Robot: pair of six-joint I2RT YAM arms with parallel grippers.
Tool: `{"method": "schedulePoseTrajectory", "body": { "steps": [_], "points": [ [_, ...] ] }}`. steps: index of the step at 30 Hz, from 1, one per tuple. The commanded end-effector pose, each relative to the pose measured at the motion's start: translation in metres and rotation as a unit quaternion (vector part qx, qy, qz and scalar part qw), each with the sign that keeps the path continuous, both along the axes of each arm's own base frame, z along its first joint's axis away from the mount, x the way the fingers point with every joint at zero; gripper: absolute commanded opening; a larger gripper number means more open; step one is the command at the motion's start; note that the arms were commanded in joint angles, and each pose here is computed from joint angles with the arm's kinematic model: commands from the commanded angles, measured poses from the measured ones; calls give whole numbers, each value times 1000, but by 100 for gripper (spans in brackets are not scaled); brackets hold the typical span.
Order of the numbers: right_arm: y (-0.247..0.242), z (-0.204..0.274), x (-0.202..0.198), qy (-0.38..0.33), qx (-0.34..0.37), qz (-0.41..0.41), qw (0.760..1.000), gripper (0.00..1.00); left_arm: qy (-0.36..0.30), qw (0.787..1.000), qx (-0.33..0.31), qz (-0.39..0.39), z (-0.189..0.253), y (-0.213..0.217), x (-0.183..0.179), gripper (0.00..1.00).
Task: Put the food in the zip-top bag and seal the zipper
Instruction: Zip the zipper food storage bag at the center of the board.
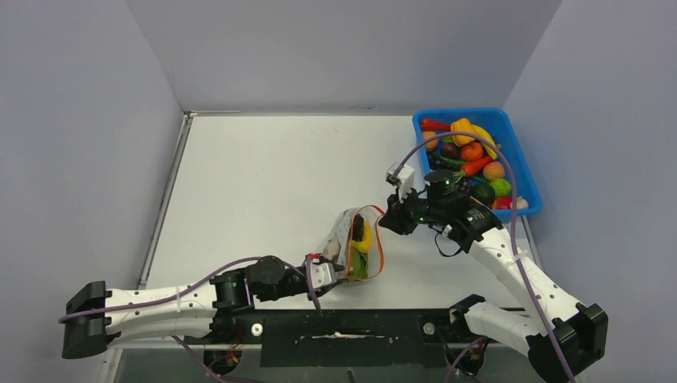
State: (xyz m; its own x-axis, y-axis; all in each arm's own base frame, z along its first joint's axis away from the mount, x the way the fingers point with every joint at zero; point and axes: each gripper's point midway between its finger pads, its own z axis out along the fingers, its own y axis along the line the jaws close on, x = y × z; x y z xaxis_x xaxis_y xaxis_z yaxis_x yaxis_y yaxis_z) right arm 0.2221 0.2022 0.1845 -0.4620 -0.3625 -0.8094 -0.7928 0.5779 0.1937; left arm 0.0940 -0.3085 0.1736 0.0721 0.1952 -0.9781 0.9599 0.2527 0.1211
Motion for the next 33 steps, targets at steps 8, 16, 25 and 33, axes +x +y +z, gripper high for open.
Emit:
{"method": "schedulePoseTrajectory", "body": {
  "steps": [8, 16, 25, 33],
  "points": [
    [-9, 25, -6, -69, -9, 32, 997, 0, -46, 984, -98, 142, 77, 27, 41, 0],
    [-25, 29, -31, -138, -47, 101, 984, 0, -18, 945, -109, 308, 114, 88, 75, 0],
    [-28, 30, -36, -139, -56, 117, 982, 0, 13, 913, -93, 397, 102, 119, 88, 0],
    [-17, 48, -34, -174, -20, 129, 976, 6, 32, 906, -101, 409, 95, 130, 86, 0]
  ]
}}
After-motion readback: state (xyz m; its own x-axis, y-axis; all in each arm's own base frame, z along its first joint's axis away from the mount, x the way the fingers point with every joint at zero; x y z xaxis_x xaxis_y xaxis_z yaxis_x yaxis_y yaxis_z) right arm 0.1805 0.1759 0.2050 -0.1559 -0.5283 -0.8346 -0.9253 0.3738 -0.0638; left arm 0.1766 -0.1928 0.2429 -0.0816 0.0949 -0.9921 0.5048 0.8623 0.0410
